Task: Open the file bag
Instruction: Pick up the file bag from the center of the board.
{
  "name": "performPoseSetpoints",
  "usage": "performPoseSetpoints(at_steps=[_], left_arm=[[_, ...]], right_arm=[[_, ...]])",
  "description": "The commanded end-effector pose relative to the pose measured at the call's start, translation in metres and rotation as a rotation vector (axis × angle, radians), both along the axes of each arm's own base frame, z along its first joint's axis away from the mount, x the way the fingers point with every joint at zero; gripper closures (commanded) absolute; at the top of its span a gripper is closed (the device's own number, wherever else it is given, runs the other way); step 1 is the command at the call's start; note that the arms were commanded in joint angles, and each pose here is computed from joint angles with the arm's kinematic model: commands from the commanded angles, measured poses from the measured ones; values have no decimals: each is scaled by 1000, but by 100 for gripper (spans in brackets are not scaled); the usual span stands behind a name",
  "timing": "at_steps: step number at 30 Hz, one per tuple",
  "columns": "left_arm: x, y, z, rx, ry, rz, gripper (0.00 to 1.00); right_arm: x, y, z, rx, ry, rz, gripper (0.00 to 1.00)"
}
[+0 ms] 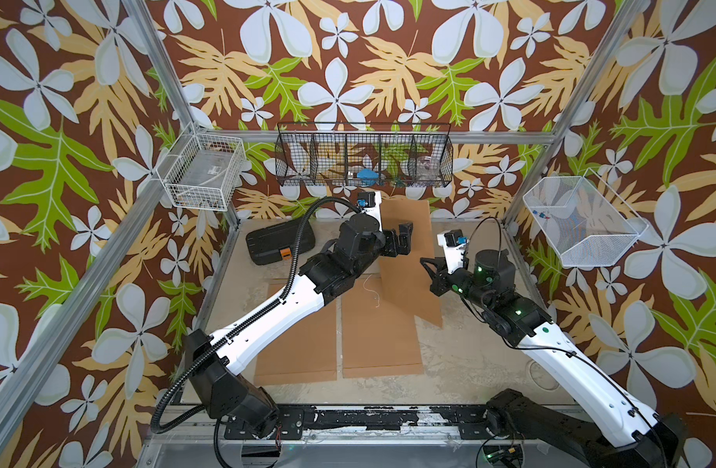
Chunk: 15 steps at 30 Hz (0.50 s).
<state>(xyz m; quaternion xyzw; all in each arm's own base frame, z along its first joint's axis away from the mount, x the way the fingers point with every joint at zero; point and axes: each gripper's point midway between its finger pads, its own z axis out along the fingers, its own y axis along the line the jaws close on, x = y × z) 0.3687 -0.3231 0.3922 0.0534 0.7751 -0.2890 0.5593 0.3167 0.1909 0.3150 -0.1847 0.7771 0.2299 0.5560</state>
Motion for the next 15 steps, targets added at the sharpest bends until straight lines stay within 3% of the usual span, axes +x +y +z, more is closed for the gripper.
performPoseSetpoints(at_steps=[1,9,15], left_arm=[[1,3,9,-36,-4,39,0],[-9,-9,29,-125,3,-9,0],[-12,-30,38,-130,8,-47,0]], right_arm=[[7,-11,8,19,-34,-82,100],[12,-14,5,11,-35,-120,100],[11,-7,8,-6,-43,-117,100]])
